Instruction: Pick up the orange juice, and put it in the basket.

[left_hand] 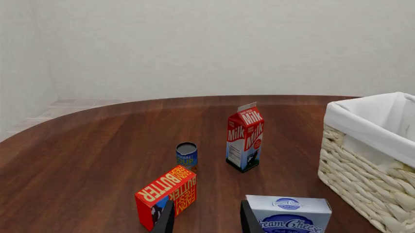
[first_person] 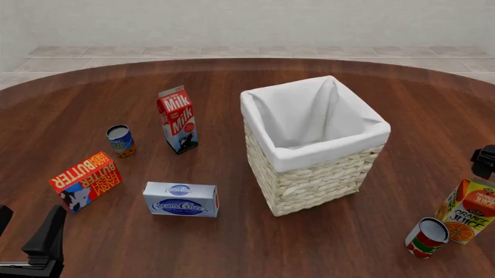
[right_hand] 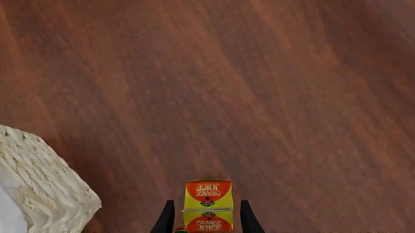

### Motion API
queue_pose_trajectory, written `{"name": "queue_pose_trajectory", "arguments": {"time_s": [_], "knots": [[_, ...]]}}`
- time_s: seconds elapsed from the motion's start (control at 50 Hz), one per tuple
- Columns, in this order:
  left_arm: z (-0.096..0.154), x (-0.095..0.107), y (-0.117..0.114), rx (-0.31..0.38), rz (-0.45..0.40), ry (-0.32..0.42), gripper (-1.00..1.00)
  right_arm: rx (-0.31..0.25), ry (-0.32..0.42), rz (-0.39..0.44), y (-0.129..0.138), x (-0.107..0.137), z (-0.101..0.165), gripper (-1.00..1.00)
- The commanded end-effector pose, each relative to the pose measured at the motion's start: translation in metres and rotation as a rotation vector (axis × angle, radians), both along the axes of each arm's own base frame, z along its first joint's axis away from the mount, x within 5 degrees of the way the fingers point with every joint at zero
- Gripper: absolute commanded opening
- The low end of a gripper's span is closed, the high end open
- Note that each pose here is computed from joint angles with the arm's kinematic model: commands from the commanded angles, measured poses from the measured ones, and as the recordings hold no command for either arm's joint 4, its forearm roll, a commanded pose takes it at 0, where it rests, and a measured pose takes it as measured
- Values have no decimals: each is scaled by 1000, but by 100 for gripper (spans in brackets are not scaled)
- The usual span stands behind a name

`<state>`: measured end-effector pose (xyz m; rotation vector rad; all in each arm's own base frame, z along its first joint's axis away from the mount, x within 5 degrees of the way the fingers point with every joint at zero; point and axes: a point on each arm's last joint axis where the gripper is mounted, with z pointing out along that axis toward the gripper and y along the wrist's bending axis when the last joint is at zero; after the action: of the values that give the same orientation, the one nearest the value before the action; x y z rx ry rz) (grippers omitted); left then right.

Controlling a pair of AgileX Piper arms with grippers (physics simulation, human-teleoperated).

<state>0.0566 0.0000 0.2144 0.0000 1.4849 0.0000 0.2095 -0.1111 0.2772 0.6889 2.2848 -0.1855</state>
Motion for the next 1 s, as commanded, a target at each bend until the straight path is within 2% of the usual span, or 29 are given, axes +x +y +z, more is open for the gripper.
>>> {"name": "queue_pose_trajectory", "arguments": {"time_s": [0.02,1.0], "knots": [[0,0,0,0,0,0,100,7,3,0,1,1,-4,100],[0,0,0,0,0,0,100,19,29,-9,-1,0,-21,100]]}}
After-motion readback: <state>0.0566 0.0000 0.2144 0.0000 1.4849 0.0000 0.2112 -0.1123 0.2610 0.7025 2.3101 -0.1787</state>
